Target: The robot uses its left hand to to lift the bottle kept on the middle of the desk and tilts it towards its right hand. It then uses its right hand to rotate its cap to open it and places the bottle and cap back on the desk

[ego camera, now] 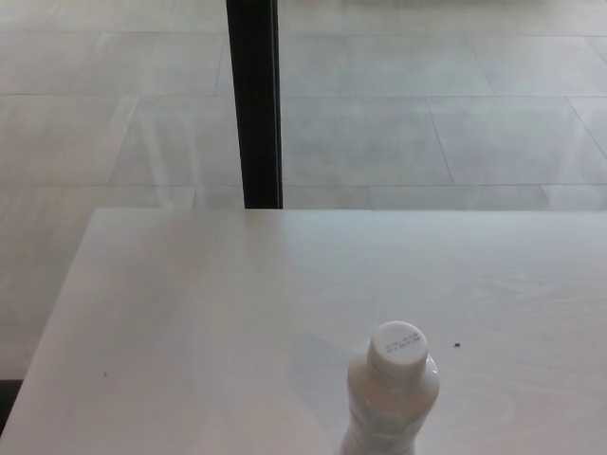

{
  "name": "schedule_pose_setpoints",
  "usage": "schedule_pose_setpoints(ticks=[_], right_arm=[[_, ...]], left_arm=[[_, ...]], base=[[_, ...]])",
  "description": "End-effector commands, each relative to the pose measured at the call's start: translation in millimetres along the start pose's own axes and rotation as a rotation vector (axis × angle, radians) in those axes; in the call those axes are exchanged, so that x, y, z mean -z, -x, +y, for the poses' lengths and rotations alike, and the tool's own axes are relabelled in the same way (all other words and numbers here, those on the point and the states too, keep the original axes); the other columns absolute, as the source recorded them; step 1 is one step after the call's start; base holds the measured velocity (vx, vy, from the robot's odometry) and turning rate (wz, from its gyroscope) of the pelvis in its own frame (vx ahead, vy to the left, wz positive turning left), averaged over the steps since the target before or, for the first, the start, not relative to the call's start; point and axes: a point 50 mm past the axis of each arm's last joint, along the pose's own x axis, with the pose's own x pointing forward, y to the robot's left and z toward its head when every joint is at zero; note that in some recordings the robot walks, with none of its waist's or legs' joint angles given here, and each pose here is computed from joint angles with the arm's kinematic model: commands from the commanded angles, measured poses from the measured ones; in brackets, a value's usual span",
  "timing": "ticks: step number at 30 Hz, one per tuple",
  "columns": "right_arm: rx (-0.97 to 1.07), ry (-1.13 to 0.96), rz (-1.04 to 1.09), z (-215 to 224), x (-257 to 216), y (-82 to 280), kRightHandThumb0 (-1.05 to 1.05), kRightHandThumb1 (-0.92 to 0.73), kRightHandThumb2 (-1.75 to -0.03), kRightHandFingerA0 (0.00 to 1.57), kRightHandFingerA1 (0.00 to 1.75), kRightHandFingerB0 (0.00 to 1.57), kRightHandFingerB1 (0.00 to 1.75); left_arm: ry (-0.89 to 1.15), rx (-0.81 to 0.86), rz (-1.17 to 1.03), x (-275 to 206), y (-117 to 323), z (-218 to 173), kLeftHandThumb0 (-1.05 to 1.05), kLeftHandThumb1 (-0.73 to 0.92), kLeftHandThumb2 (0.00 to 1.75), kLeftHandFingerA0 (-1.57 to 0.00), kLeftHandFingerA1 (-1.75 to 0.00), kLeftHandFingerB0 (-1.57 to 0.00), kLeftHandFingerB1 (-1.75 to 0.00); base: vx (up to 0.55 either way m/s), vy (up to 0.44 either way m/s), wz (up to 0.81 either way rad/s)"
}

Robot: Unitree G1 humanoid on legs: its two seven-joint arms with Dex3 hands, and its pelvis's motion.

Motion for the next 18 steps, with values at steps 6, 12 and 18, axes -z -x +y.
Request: schedule_pose_setpoints(ticks=[6,12,18], right_arm=[[0.305,-0.540,-0.193,-96.5,-53.0,-11.2,-1.01,-0.85,-1.16,0.00,0.01,0.00,0.00],[0.283,-0.636,-0.631,-136.6,-153.5,4.1,-0.98,-0.92,-1.18,0.00,0.06,0.00,0.00],[0.168,-0.596,-0.973,-119.2,-237.5,37.8,-0.83,-0.85,-1.17,0.01,0.20,0.00,0.16]], left_arm=[[0.447,-0.074,-0.439,-83.3,15.1,59.2,-0.82,0.74,0.62,0.00,-0.20,0.00,-0.19],[0.289,0.008,-0.921,-219.9,55.6,82.9,-1.05,0.65,0.99,0.00,-0.17,0.00,0.00],[0.113,0.179,-1.269,-294.3,123.4,39.8,-0.91,0.52,0.96,0.00,-0.26,-0.01,-0.29]], base=[[0.00,0.000,0.00],[0.00,0.000,0.00],[0.00,0.000,0.00]])
